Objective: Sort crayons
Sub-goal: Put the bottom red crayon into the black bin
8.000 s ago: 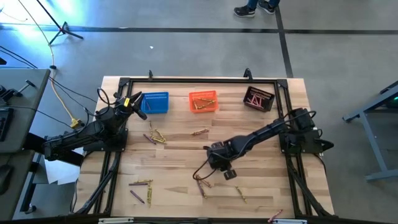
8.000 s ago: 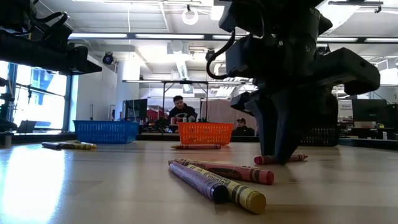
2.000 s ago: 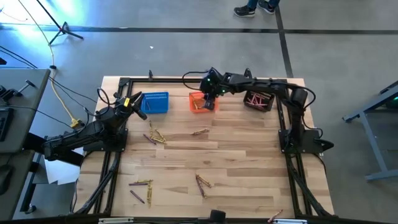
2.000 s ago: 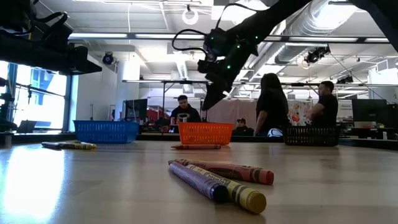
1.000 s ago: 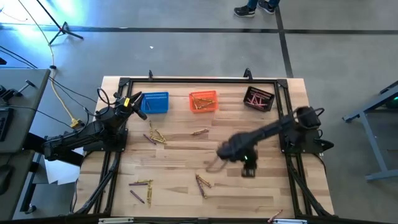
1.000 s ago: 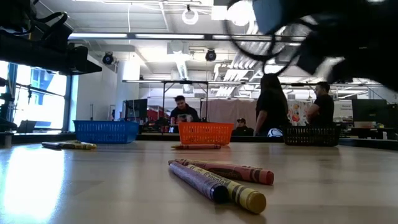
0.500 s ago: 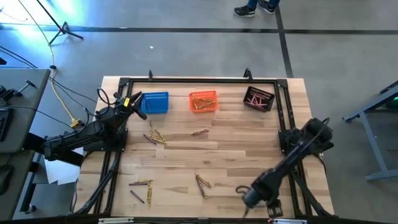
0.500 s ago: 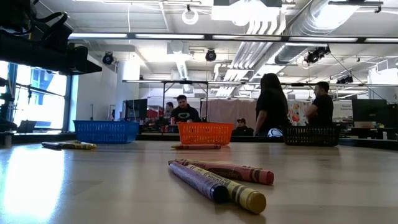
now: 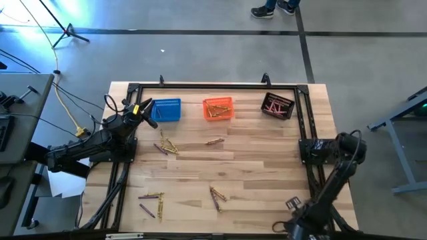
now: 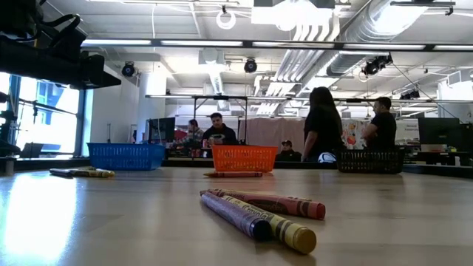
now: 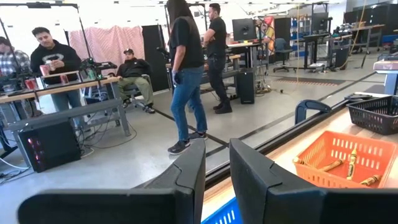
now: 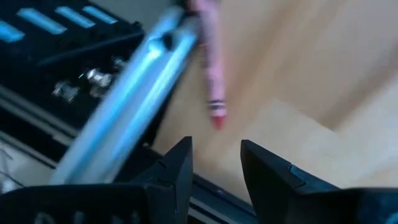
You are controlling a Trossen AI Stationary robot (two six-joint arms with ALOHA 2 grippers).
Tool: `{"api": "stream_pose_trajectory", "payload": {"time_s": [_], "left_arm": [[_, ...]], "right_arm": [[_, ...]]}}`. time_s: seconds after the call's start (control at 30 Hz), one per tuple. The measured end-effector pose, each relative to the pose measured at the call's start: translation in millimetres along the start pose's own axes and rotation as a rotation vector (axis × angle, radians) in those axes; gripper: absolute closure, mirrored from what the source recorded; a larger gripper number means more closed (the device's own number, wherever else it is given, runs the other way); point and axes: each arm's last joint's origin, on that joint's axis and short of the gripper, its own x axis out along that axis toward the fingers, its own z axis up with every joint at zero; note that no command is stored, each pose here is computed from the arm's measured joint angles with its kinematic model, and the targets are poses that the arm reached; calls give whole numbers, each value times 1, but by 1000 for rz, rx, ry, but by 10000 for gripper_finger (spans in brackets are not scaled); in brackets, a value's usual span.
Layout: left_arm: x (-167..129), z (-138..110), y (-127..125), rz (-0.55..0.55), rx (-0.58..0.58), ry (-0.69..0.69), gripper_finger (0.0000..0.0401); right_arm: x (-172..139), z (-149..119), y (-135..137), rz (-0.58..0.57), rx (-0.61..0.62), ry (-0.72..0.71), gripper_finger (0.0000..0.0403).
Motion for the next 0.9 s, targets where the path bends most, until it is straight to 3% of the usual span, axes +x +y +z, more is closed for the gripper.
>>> {"api": "stream_pose_trajectory", "payload": {"time_s": [0.23, 0.63, 0.9], "left_arm": [[0, 0, 0, 0, 0, 0, 341], [0, 0, 0, 0, 0, 0, 341], [0, 0, 0, -1, 0, 0, 341]], "right_arm": [[8, -8, 21, -31, -122, -86, 282], [8, -4, 19, -135, -130, -195, 282], [24, -5, 9, -108, -125, -221, 282]]}}
